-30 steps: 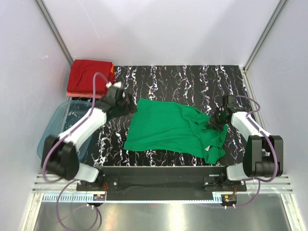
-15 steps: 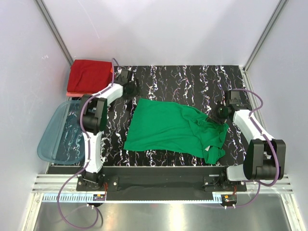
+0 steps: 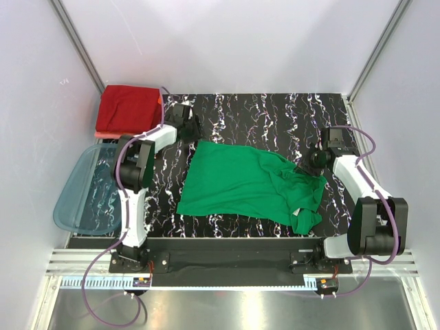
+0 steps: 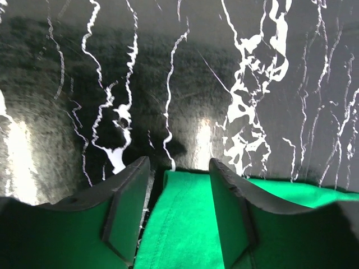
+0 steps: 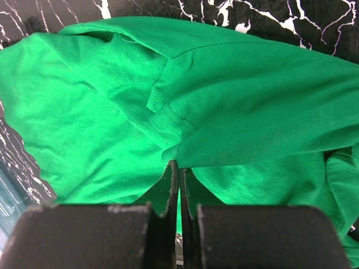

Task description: Fold and stack the t-shirts

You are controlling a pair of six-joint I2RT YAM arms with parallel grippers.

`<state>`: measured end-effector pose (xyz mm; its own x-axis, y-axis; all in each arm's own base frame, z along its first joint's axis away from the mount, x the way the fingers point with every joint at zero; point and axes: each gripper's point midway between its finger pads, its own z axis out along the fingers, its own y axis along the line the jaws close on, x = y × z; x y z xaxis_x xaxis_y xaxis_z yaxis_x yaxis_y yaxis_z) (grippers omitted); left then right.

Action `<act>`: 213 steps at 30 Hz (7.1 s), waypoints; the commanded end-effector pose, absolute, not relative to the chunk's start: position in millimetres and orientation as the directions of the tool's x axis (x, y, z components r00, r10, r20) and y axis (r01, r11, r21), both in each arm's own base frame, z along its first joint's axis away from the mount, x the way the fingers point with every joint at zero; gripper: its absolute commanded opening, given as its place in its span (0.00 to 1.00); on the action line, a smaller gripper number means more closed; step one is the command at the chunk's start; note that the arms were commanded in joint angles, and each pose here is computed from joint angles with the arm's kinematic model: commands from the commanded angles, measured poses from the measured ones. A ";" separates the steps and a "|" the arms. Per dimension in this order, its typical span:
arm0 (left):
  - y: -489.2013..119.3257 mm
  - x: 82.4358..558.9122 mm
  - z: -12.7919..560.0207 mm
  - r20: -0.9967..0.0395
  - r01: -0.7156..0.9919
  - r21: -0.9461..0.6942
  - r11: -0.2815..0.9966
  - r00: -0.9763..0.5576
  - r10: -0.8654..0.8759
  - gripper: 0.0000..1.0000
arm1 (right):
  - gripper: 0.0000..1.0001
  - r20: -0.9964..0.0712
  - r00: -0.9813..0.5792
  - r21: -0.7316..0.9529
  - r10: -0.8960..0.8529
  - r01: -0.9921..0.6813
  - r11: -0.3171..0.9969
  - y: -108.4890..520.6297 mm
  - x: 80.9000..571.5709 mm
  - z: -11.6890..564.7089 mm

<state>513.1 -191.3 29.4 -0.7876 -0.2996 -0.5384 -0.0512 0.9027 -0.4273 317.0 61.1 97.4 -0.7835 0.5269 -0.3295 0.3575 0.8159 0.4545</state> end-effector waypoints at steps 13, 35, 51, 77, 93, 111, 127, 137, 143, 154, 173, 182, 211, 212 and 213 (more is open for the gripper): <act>-199.7 459.0 -1.9 -0.424 -0.104 -0.446 0.889 -0.850 -0.312 0.39 | 0.00 -0.366 -0.775 0.442 0.515 0.343 0.829 57.9 333.2 104.3; -160.3 397.2 309.5 -0.798 0.147 -0.459 0.876 -0.501 -0.334 0.00 | 0.00 -0.776 -0.398 0.568 0.490 -0.102 0.817 72.9 315.0 396.1; -102.3 151.7 516.1 -0.902 0.555 -0.315 0.770 0.077 -0.424 0.00 | 0.00 -0.863 0.341 0.299 0.374 -0.252 0.920 36.4 81.5 611.6; -106.0 405.7 298.4 -0.867 0.111 -0.437 0.893 -0.316 -0.385 0.90 | 0.64 -0.901 -0.251 0.341 0.353 0.092 0.936 -2.6 589.9 393.1; -123.2 363.8 194.6 -0.712 -0.009 -0.503 0.864 -0.563 -0.421 0.99 | 1.00 -0.730 -0.517 0.358 0.447 0.267 0.895 -3.5 510.0 236.1; -203.0 329.0 65.8 -0.539 -0.005 -0.462 0.887 -0.792 -0.286 0.99 | 1.00 -0.421 -0.753 0.452 0.506 0.309 0.837 39.0 457.0 87.8; -155.0 443.0 33.3 -0.495 -0.181 -0.419 0.890 -0.776 -0.391 0.96 | 1.00 -0.333 -0.744 0.529 0.580 0.362 0.768 38.0 582.4 29.6; -151.6 497.2 104.2 -0.541 -0.164 -0.480 0.862 -0.718 -0.438 0.95 | 1.00 -0.383 -0.733 0.704 0.562 0.162 0.692 67.3 639.5 114.8; -141.8 462.4 198.7 -0.651 -0.056 -0.481 0.875 -0.646 -0.399 0.95 | 1.00 -0.528 -0.663 0.644 0.531 0.095 0.759 52.7 604.0 218.9; -105.9 308.3 168.6 -0.614 -0.122 -0.466 0.876 -0.669 -0.420 0.94 | 1.00 -0.529 -0.536 0.446 0.658 0.484 0.752 4.2 390.8 228.0; -90.1 282.8 42.7 -0.503 -0.328 -0.396 0.858 -0.704 -0.501 0.85 | 1.00 -0.287 -0.598 0.450 0.748 0.605 0.656 36.6 231.7 105.2; -98.8 306.5 26.7 -0.499 -0.312 -0.408 0.858 -0.710 -0.496 0.34 | 1.00 -0.162 -0.604 0.326 0.780 0.714 0.620 50.2 186.2 56.2; -101.5 302.0 45.4 -0.512 -0.264 -0.481 0.836 -0.690 -0.512 0.06 | 0.00 -0.083 -0.779 0.214 0.621 0.595 0.775 84.0 166.9 28.9; -100.6 299.8 45.6 -0.512 -0.264 -0.477 0.838 -0.692 -0.509 0.06 | 0.02 -0.081 -0.797 0.239 0.599 0.568 0.788 87.4 166.1 33.2; -100.1 298.6 46.3 -0.513 -0.263 -0.476 0.839 -0.693 -0.507 0.06 | 0.11 -0.082 -0.797 0.245 0.599 0.566 0.787 88.1 165.2 37.1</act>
<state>297.1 -98.5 35.5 -0.7057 -0.5129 -0.4888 -0.2991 0.8411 -0.4507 158.4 85.4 21.3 -0.7747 0.6312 -0.0380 0.6128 0.7642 0.2014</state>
